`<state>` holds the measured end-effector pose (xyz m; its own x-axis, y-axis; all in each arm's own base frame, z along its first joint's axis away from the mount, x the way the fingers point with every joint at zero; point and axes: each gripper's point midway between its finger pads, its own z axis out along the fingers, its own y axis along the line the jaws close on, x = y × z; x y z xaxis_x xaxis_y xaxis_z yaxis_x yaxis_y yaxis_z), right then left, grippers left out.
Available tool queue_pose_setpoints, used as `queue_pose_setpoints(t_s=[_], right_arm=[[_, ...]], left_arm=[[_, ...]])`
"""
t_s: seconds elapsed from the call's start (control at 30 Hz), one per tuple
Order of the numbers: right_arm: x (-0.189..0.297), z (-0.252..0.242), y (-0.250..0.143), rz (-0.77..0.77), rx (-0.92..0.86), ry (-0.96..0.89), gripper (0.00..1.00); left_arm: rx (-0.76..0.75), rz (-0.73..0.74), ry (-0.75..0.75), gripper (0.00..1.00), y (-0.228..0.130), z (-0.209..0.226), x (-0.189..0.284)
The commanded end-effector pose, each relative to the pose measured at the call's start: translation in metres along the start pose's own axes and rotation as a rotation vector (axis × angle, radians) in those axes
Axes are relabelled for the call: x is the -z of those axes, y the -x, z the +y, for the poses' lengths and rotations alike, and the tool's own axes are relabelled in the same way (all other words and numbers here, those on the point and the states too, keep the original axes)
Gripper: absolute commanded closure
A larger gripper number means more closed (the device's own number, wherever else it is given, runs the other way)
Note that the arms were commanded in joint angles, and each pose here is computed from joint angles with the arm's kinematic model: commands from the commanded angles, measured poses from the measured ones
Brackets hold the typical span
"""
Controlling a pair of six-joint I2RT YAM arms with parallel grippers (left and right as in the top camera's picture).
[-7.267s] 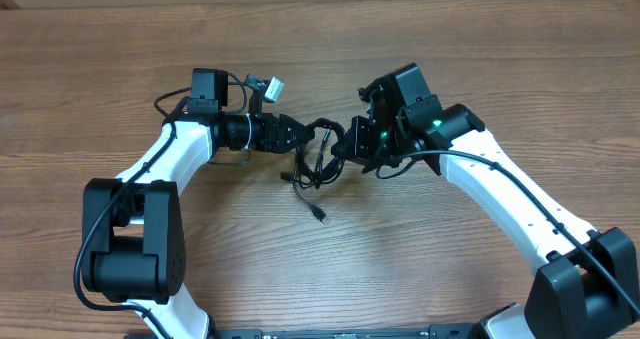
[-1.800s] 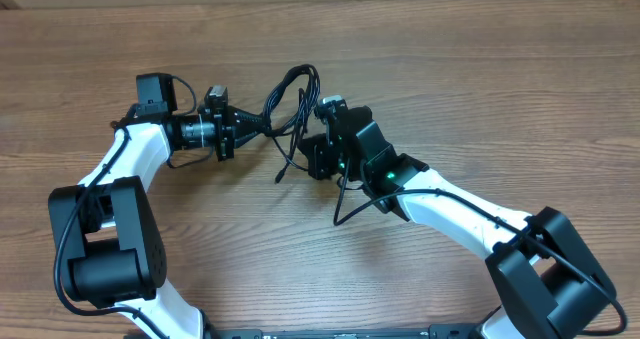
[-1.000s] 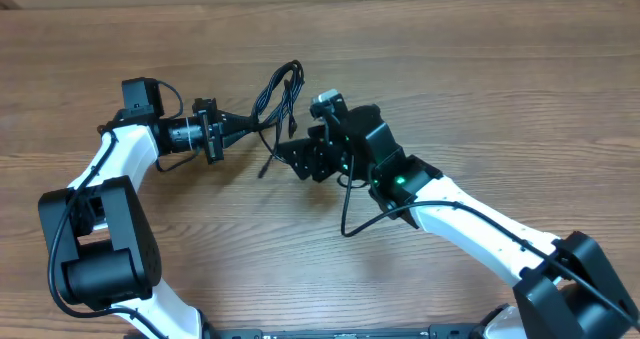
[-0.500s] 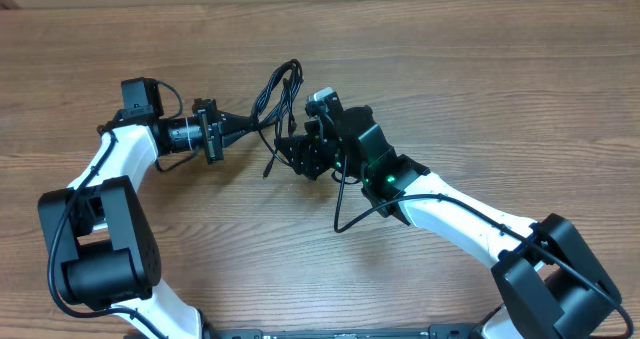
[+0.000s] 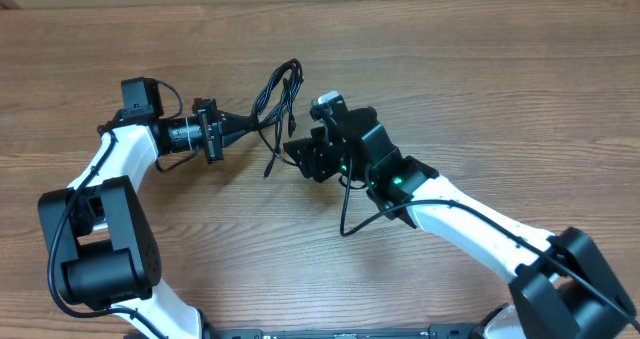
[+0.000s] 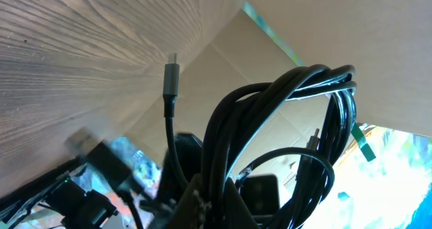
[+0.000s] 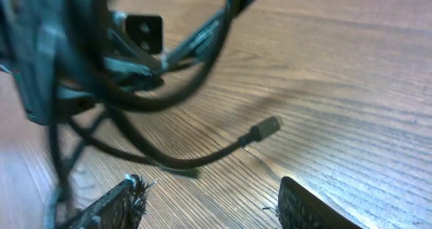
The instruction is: Untangle cables
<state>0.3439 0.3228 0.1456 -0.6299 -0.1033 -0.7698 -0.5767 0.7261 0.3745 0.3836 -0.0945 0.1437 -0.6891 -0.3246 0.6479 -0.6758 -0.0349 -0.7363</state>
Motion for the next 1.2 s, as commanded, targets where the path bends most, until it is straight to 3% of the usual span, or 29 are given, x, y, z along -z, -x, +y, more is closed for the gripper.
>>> queue_pose_setpoints(t_s=[0.0, 0.3, 0.6, 0.67, 0.73, 0.87, 0.93, 1.03, 1.17], right_arm=[[0.006, 0.002, 0.009, -0.028, 0.002, 0.000, 0.41], [-0.021, -0.010, 0.010, -0.087, 0.013, -0.034, 0.41], [-0.020, -0.010, 0.029, -0.172, 0.023, -0.047, 0.51], [-0.020, -0.010, 0.030, -0.178, 0.025, -0.045, 0.46], [-0.022, -0.010, 0.032, -0.191, 0.031, -0.041, 0.35], [-0.025, -0.010, 0.033, -0.204, 0.036, -0.037, 0.28], [-0.029, -0.012, 0.029, -0.194, 0.035, -0.040, 0.36], [-0.032, -0.015, 0.021, -0.164, 0.030, -0.045, 0.67], [-0.034, -0.009, 0.008, -0.105, 0.026, -0.006, 0.96]], left_arm=[[-0.013, 0.039, -0.024, 0.96, -0.010, -0.009, 0.001], [-0.011, 0.047, -0.026, 0.96, -0.011, -0.009, 0.001], [-0.011, 0.047, -0.026, 0.96, -0.011, -0.009, 0.001], [-0.012, 0.047, -0.026, 0.96, -0.011, -0.009, 0.001], [-0.012, 0.047, -0.026, 0.96, -0.011, -0.009, 0.001], [-0.014, 0.047, -0.026, 0.96, -0.011, -0.009, 0.001], [-0.014, 0.047, -0.026, 0.96, -0.011, -0.009, 0.001], [-0.015, 0.047, -0.027, 0.96, -0.011, -0.009, 0.001], [-0.017, 0.046, -0.027, 0.96, -0.011, -0.010, 0.001]])
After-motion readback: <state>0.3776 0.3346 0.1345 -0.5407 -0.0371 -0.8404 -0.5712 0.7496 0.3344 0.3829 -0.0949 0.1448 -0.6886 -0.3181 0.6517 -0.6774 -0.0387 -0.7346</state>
